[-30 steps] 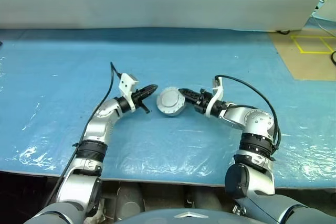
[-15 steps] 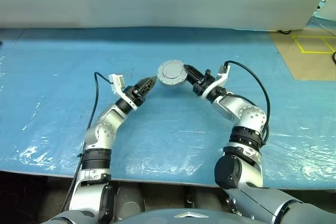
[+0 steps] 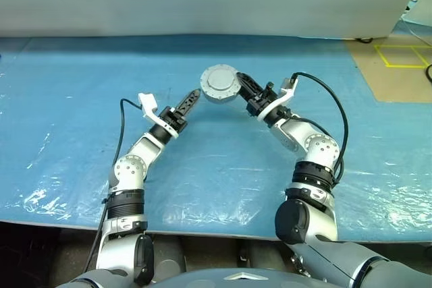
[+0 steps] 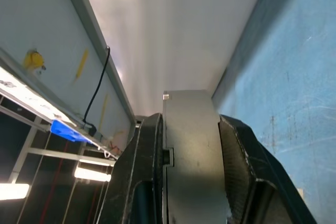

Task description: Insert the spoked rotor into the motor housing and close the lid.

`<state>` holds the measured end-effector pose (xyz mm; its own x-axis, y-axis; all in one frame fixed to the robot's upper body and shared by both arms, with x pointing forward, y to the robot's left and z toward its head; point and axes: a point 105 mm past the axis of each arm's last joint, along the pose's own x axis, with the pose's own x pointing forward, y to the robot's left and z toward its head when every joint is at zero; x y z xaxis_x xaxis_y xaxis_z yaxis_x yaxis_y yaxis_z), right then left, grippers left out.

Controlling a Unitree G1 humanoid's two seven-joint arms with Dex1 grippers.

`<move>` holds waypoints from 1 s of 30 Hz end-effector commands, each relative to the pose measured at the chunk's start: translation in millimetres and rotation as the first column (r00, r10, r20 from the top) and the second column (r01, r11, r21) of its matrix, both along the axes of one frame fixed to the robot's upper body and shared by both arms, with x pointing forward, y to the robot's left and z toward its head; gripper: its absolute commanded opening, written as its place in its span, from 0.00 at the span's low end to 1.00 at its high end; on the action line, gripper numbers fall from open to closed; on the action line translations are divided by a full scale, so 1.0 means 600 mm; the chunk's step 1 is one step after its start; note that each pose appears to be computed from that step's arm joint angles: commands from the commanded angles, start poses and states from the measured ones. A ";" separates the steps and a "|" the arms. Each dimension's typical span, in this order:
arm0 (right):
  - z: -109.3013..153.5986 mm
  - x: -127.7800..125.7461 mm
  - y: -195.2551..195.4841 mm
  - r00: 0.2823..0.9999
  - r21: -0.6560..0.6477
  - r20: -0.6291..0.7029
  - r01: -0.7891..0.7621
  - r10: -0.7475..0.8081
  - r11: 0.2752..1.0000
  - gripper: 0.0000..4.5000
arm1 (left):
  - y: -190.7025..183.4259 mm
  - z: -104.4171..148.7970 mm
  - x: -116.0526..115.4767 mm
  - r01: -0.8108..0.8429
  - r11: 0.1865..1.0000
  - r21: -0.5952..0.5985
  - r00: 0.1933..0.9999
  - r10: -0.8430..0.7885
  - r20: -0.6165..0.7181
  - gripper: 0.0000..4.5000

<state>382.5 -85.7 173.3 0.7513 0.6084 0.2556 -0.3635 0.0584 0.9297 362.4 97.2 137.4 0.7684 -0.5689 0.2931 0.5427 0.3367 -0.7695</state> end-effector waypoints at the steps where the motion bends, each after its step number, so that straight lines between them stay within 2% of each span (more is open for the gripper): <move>1: 0.043 -0.017 0.019 0.991 0.027 0.117 -0.064 0.060 0.998 0.25 | -0.016 0.030 -0.001 0.038 0.999 -0.033 0.998 -0.037 0.047 0.99; 8: 0.027 -0.015 0.028 0.994 -0.017 0.092 -0.057 0.058 0.998 0.25 | -0.041 0.051 -0.015 0.140 0.983 -0.116 0.988 -0.132 0.075 0.99; 16: 0.030 -0.021 0.035 0.991 -0.015 0.106 -0.082 0.084 0.996 0.25 | -0.049 0.040 -0.020 0.167 0.981 -0.100 0.985 -0.163 0.051 0.99; 19: 0.032 -0.024 0.039 0.989 -0.012 0.113 -0.099 0.100 0.995 0.25 | -0.049 0.041 -0.014 0.152 0.982 -0.114 0.988 -0.149 0.039 0.85; 22: 0.036 -0.032 0.048 0.982 -0.019 0.131 -0.133 0.135 0.991 0.25 | -0.057 0.037 -0.015 0.173 0.979 -0.105 0.985 -0.170 0.032 0.62; 23: 0.036 -0.033 0.049 0.981 -0.021 0.133 -0.137 0.138 0.990 0.25 | -0.058 0.037 -0.016 0.178 0.978 -0.112 0.984 -0.175 0.032 0.60; 30: 0.036 -0.040 0.052 0.977 -0.023 0.143 -0.159 0.161 0.987 0.25 | -0.066 0.037 -0.018 0.191 0.974 -0.119 0.982 -0.188 0.030 0.59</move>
